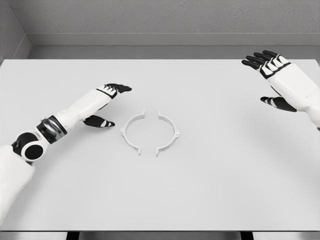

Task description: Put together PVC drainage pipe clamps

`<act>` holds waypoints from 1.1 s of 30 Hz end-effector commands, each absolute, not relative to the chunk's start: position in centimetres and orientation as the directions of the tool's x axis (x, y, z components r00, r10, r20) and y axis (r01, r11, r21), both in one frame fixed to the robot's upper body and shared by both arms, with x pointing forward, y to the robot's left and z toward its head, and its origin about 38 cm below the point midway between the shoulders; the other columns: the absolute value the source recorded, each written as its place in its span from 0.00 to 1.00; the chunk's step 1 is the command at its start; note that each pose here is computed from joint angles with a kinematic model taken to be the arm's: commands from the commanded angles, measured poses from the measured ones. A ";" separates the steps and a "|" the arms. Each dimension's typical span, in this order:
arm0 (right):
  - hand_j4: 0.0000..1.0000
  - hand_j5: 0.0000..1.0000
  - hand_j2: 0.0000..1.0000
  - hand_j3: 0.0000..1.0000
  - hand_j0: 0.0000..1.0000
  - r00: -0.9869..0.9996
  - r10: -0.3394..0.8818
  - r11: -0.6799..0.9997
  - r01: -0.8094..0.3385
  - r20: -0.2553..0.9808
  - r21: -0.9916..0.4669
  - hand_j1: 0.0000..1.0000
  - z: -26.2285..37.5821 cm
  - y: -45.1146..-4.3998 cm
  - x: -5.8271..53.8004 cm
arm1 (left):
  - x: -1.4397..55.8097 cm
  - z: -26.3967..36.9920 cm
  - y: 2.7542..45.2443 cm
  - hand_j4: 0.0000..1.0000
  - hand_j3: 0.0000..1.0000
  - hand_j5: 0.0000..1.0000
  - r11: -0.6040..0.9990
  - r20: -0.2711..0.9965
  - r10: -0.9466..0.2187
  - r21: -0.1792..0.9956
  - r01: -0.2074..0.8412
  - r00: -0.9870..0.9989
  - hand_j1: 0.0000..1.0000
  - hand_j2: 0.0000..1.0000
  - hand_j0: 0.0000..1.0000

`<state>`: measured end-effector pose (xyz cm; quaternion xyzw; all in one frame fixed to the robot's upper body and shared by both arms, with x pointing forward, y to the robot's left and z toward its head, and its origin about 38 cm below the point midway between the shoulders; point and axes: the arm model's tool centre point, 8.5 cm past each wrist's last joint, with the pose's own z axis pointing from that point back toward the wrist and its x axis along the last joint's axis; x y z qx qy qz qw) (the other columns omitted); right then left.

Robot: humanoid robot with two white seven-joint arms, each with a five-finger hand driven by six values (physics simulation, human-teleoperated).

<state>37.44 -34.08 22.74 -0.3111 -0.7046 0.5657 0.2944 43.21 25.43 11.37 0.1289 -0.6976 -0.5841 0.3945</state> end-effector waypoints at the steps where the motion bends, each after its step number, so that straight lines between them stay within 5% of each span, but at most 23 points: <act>1: 1.00 1.00 1.00 1.00 1.00 -0.635 0.769 0.181 0.106 0.074 -0.978 1.00 22.7 -33.9 37.4 | 43.1 11.6 25.0 1.00 1.00 1.00 0.287 0.402 -0.630 0.916 0.281 -0.665 1.00 1.00 1.00; 33: 1.00 1.00 1.00 1.00 1.00 -0.646 0.759 0.178 0.085 0.082 -0.980 1.00 22.1 -33.4 37.4 | 42.3 10.3 24.1 1.00 1.00 1.00 0.263 0.408 -0.618 0.913 0.313 -0.672 1.00 1.00 1.00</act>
